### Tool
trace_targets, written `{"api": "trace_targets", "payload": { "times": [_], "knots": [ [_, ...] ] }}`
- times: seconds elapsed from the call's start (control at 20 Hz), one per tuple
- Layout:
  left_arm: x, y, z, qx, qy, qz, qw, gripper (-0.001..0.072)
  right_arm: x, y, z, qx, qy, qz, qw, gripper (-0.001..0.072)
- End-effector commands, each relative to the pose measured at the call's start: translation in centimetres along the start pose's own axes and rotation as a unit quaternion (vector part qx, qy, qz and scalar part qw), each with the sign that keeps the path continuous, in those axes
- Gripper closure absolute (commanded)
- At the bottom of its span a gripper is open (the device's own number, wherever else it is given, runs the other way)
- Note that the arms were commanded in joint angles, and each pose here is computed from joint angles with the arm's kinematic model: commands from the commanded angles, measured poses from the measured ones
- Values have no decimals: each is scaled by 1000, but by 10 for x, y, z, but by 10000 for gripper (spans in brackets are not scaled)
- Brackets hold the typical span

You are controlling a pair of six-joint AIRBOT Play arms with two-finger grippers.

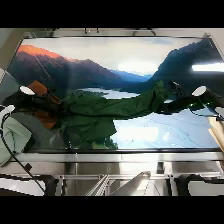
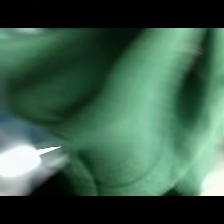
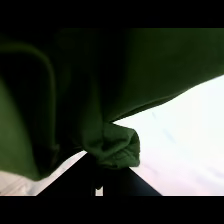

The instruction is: Fold the shirts.

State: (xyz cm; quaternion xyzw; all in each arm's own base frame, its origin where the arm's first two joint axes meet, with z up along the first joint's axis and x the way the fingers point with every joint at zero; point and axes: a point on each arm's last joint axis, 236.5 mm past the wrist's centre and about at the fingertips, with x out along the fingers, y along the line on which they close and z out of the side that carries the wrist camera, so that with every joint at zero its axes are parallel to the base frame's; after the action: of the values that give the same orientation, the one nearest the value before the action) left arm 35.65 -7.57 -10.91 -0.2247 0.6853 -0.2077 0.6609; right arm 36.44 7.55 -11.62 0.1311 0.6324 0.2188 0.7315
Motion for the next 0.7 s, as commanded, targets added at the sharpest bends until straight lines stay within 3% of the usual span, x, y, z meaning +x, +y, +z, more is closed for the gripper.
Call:
{"api": "trace_targets", "payload": {
  "times": [0.0, 0.2, 0.4, 0.5, 0.65],
  "knots": [
    [-15, -25, 4, 22, 10, -27, 999, 692, -2, 11, -3, -7, 10, 18, 1000, 691],
    [-50, -70, 5, 60, 17, -74, 995, 688, -36, 58, -13, -37, 36, 84, 995, 692],
    [-130, -157, -12, 157, -10, -142, 977, 686, -142, 149, 12, -129, -85, 158, 975, 692],
    [-173, -206, -39, 221, -22, -182, 958, 686, -226, 203, 24, -185, -199, 194, 943, 692],
    [-253, -302, -91, 345, -90, -282, 891, 685, -376, 287, 13, -292, -397, 215, 843, 692]
  ]
}}
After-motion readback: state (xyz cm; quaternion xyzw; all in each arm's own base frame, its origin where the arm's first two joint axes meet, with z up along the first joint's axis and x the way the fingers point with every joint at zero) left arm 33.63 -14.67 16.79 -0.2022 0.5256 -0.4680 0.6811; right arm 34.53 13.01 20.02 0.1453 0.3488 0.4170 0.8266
